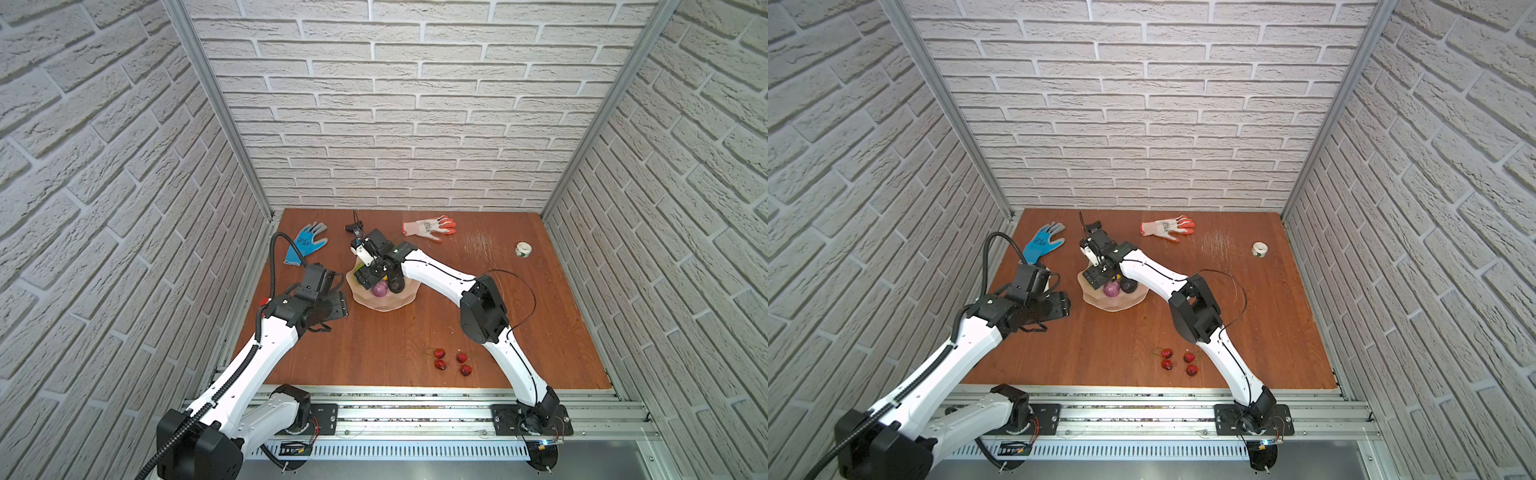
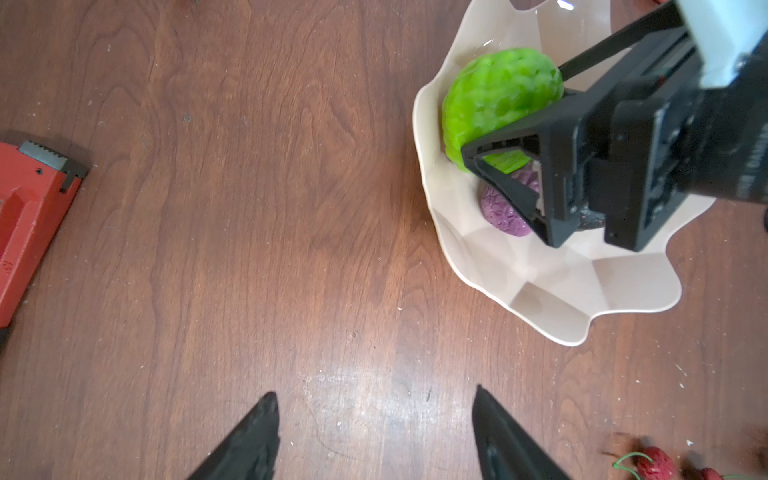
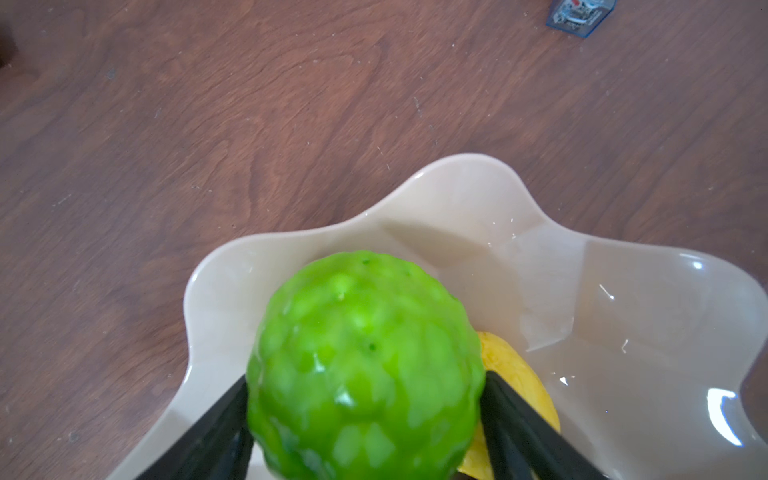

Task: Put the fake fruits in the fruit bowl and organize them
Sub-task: 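Open the right gripper to release the custard apple in the bowl, then move the right gripper from the bowl down to the red cherries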

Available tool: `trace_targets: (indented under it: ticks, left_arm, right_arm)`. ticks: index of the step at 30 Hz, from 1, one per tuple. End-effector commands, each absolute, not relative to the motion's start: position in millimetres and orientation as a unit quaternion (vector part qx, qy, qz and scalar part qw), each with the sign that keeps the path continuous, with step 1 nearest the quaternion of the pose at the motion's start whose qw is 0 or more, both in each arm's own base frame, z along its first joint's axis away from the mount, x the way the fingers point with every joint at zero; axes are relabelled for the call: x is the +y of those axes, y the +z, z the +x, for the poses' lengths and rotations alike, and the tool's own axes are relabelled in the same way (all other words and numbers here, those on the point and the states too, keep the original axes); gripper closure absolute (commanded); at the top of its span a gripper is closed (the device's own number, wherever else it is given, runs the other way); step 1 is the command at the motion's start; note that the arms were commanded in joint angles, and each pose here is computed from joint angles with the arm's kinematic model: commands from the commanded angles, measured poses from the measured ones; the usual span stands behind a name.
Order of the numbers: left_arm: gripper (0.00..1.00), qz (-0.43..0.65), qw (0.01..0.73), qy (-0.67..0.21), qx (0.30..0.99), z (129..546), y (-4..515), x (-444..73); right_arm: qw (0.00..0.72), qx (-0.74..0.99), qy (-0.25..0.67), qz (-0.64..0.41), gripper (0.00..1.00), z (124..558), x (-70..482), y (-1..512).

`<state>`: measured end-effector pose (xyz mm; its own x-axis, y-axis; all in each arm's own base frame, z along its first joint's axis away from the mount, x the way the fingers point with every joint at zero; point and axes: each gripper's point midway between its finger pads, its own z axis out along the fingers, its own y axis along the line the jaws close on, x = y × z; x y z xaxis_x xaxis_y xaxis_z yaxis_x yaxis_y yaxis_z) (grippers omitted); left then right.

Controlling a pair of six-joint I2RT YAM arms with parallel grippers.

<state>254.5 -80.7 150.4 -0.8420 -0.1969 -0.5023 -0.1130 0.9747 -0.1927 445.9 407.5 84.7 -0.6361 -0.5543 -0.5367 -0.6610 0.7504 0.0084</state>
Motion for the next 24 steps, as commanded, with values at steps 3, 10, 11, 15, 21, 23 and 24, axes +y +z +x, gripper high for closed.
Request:
trace_targets:
  ticks: [3, 10, 11, 15, 21, 23, 24]
  left_arm:
    - [0.24, -0.065, 0.287, -0.082, 0.952, 266.3, 160.1, -84.3]
    - [0.23, -0.037, 0.293, -0.089, 0.951, 278.8, 172.3, -93.3]
    - [0.23, -0.034, 0.297, -0.092, 0.950, 282.5, 174.4, -95.1]
    - [0.23, -0.008, 0.300, -0.112, 0.947, 299.3, 187.3, -110.6]
    - [0.26, 0.017, 0.287, -0.147, 0.946, 315.1, 185.7, -132.4]
    - [0.26, 0.017, 0.282, -0.154, 0.947, 317.5, 181.9, -136.7]
    - [0.26, 0.016, 0.280, -0.157, 0.947, 318.9, 180.1, -138.2]
  right_arm:
    - [0.315, 0.884, 0.118, -0.326, 0.13, 447.6, 403.5, 152.2]
    - [0.342, 0.876, 0.124, -0.318, 0.13, 440.9, 396.0, 186.2]
    - [0.345, 0.875, 0.126, -0.315, 0.13, 439.5, 394.0, 191.5]
    - [0.355, 0.870, 0.137, -0.314, 0.14, 425.1, 383.6, 215.9]
    - [0.363, 0.879, 0.133, -0.278, 0.19, 382.3, 334.9, 244.0]
    - [0.354, 0.889, 0.120, -0.263, 0.22, 363.9, 311.9, 243.4]
    - [0.346, 0.896, 0.112, -0.256, 0.23, 353.2, 298.2, 241.1]
